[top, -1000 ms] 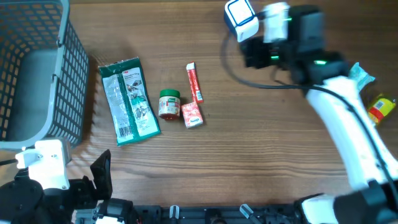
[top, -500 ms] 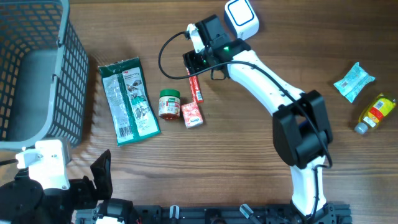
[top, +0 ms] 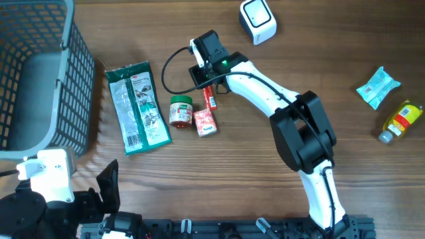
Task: Scan the item barcode
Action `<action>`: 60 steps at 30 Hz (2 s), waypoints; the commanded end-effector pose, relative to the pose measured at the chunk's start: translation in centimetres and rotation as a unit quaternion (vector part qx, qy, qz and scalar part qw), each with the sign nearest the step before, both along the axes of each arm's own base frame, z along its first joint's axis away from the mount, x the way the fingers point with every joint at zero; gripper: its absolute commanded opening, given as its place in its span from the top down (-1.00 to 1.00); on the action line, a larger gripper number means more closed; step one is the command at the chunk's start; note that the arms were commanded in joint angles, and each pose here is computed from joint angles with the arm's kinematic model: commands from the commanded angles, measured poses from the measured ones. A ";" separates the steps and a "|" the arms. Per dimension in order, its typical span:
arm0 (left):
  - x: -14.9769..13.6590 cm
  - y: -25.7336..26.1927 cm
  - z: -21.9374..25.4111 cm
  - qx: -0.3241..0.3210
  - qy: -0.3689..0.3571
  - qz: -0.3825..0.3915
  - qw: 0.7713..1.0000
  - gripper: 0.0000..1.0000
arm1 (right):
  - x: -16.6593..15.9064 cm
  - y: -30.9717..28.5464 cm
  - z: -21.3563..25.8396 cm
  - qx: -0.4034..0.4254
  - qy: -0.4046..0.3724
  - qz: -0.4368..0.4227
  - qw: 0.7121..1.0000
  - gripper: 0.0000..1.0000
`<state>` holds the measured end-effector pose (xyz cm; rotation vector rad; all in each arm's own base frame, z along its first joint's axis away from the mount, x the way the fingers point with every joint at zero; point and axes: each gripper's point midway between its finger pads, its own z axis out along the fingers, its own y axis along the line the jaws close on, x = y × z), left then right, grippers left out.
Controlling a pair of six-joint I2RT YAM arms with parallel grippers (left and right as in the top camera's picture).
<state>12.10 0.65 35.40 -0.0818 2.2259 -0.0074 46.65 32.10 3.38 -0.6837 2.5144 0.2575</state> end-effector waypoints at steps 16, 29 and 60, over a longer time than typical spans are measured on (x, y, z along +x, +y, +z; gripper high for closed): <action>0.0 0.0 0.1 0.003 -0.002 -0.004 1.000 -1.00 | 0.0 -2.9 -4.2 -0.043 0.044 -0.092 0.994 0.91; 0.0 -0.1 0.1 0.003 -0.001 -0.004 1.000 -1.00 | -1.5 -14.7 9.0 0.029 0.092 -0.391 0.915 0.91; 0.0 -0.1 0.1 0.003 -0.001 -0.004 1.000 -1.00 | -9.8 -17.4 3.4 0.025 0.198 -0.566 0.800 -0.95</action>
